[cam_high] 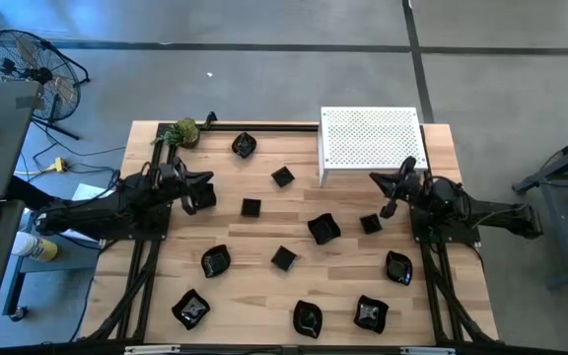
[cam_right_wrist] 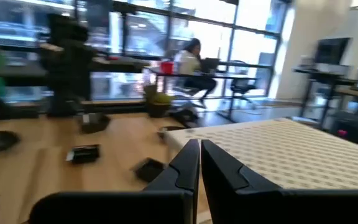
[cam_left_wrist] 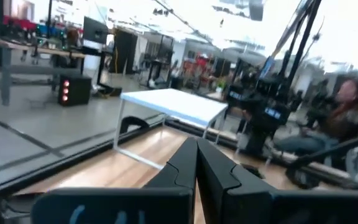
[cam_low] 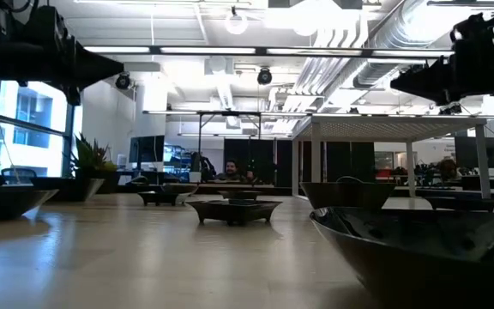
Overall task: Pick & Place Mini shaped plates
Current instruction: Put the square plate on the shelf
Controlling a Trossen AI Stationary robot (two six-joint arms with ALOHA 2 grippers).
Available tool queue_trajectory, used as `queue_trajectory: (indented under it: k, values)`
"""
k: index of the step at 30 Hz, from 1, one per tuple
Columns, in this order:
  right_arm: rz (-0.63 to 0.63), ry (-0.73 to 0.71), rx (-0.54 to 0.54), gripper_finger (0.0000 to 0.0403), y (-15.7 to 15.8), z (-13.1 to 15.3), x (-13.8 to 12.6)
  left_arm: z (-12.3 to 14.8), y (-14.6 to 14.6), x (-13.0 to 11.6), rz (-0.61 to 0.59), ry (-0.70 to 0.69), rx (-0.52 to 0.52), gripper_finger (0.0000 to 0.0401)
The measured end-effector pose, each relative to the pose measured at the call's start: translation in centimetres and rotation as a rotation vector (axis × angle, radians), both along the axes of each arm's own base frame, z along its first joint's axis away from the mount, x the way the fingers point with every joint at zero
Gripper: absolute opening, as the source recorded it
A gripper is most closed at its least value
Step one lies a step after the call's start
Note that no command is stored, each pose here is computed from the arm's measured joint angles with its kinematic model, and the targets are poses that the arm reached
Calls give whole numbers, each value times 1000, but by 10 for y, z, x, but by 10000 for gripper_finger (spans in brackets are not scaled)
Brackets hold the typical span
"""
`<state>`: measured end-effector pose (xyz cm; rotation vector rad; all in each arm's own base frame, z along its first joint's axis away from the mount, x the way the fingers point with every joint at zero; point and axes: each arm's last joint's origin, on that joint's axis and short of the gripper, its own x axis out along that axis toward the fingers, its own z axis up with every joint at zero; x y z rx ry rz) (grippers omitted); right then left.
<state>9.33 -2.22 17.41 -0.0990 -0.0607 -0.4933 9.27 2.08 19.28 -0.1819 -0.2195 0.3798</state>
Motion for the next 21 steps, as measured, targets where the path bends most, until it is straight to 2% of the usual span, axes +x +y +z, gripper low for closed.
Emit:
queue_trajectory:
  k: [4, 12, 16, 21]
  values:
    - [0, -49, 3, 12, 0, 4, 0, 3, 0, 1, 3, 6, 4, 0]
    - [108, -130, -5, 12, 3, 12, 0, -4, 2, 10, 1, 60, -91, 0]
    - [124, -260, 76, 12, 3, 20, -2, -5, 4, 15, 43, 10, -239, 0]
    - [138, -422, 186, 12, 3, 29, -6, -1, 7, 20, 92, -92, -332, 0]
